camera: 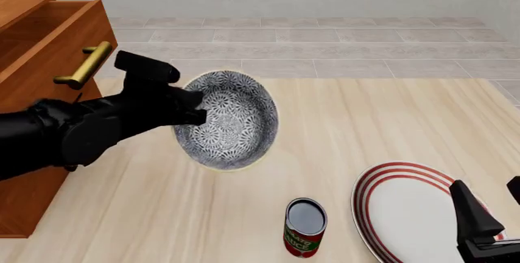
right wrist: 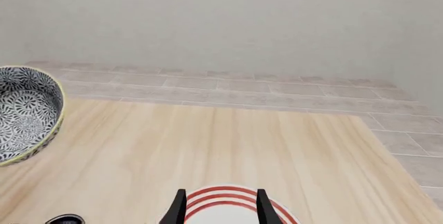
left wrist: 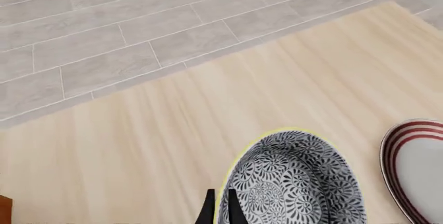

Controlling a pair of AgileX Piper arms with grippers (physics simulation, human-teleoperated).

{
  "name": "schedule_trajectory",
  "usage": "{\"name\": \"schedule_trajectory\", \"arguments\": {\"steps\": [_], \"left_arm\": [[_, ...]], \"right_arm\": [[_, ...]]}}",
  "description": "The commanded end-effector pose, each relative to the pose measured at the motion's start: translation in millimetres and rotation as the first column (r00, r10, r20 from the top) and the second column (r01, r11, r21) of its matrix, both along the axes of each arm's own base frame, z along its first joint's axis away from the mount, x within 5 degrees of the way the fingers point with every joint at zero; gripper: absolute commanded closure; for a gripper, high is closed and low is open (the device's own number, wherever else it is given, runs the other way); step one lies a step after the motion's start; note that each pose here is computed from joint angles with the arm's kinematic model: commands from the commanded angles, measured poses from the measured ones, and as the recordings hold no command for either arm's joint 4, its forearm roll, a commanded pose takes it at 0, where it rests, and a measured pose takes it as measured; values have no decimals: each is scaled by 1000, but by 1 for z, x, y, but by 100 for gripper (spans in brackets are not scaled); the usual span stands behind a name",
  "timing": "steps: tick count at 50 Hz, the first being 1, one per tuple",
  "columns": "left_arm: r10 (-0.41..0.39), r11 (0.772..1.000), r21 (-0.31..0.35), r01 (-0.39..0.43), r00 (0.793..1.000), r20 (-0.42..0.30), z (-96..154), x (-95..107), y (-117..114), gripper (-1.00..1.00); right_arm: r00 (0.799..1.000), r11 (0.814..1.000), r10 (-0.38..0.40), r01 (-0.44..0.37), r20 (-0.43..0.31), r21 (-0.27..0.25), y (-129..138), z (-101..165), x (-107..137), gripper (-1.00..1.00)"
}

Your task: Put the bowl on top of the cabinet.

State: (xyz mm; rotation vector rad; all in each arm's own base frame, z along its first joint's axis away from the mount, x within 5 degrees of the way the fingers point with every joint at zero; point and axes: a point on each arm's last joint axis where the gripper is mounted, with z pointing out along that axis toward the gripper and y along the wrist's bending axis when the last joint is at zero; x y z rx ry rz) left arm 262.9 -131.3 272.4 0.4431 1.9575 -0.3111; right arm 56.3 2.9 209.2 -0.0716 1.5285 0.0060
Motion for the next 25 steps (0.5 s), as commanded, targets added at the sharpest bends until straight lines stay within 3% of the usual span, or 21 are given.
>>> {"name": "schedule_trajectory", "arguments": {"steps": [1,25], "left_arm": [[10,999,-52,-8,999,42,23,-20,9,100],[10,988,-154,14,989,151,69,-69,28,100]], "right_arm": [[1000,1000,3,-3,0,-5,0,0,0,-100],[1000,1000,3,-3,0,-16,0,0,0,-100]]}}
